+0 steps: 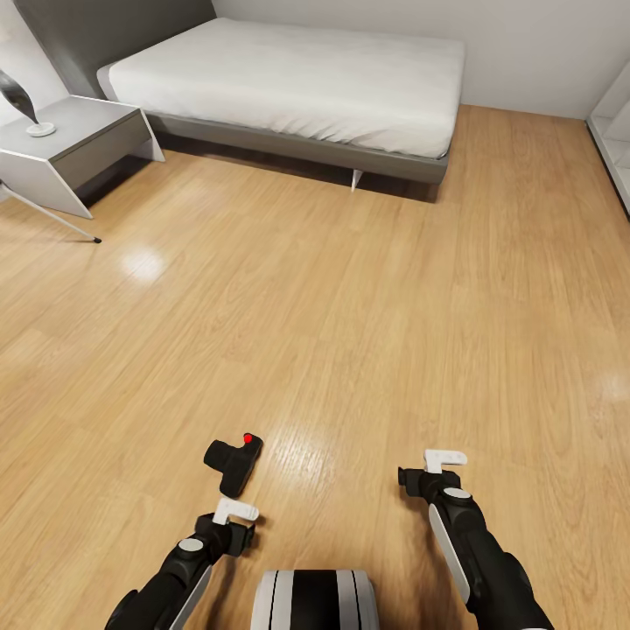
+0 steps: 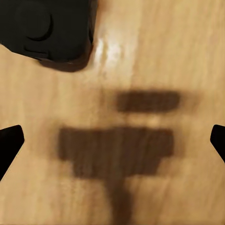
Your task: Attach the digital camera to the camera tripod in the bedroom.
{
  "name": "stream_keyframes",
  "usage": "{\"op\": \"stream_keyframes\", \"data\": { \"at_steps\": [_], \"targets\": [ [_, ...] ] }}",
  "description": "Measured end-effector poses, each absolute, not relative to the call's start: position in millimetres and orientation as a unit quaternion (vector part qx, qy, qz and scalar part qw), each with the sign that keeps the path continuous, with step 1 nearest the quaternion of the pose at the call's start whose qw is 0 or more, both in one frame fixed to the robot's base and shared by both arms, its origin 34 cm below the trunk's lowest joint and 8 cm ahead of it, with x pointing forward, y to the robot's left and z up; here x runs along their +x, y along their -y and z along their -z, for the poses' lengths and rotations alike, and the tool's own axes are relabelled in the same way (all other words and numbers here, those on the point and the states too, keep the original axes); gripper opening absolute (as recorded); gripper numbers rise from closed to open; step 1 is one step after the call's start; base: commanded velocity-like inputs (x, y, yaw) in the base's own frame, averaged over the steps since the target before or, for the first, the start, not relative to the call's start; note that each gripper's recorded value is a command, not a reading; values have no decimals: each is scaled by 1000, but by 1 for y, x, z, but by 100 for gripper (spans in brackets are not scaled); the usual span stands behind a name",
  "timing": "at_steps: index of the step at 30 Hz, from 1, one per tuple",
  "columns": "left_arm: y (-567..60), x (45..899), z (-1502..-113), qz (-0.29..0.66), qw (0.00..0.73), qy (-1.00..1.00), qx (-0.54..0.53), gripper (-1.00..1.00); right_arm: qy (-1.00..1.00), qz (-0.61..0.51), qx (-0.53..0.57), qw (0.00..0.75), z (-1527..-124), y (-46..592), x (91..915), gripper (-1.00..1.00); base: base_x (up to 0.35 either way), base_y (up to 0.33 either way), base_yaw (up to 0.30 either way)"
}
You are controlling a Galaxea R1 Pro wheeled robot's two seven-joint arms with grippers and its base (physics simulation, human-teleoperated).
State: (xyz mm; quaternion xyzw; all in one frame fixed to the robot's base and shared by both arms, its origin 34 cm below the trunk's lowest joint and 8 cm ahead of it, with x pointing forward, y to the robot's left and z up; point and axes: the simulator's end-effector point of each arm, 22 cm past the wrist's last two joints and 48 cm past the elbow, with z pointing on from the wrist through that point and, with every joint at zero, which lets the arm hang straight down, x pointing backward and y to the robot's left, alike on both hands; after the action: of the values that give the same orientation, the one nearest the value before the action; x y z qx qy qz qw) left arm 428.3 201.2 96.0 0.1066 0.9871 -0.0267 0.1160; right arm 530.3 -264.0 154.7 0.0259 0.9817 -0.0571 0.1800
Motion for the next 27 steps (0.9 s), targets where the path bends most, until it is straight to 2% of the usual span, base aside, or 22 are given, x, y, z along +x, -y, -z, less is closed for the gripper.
{"op": "stream_keyframes", "data": {
  "at_steps": [12, 19, 27],
  "targets": [
    [-231, 435, -98, -47, 124, -986, 99, 100, -982, 57, 25, 180, -155, 264, 530, 100, 0, 0, 0],
    [-232, 435, -98, -52, 124, -986, 100, 100, -982, 57, 25, 180, -155, 264, 530, 100, 6, 0, 0],
    [-233, 435, -98, -52, 124, -986, 100, 100, -982, 57, 25, 180, -155, 264, 530, 100, 184, 0, 0]
  ]
}}
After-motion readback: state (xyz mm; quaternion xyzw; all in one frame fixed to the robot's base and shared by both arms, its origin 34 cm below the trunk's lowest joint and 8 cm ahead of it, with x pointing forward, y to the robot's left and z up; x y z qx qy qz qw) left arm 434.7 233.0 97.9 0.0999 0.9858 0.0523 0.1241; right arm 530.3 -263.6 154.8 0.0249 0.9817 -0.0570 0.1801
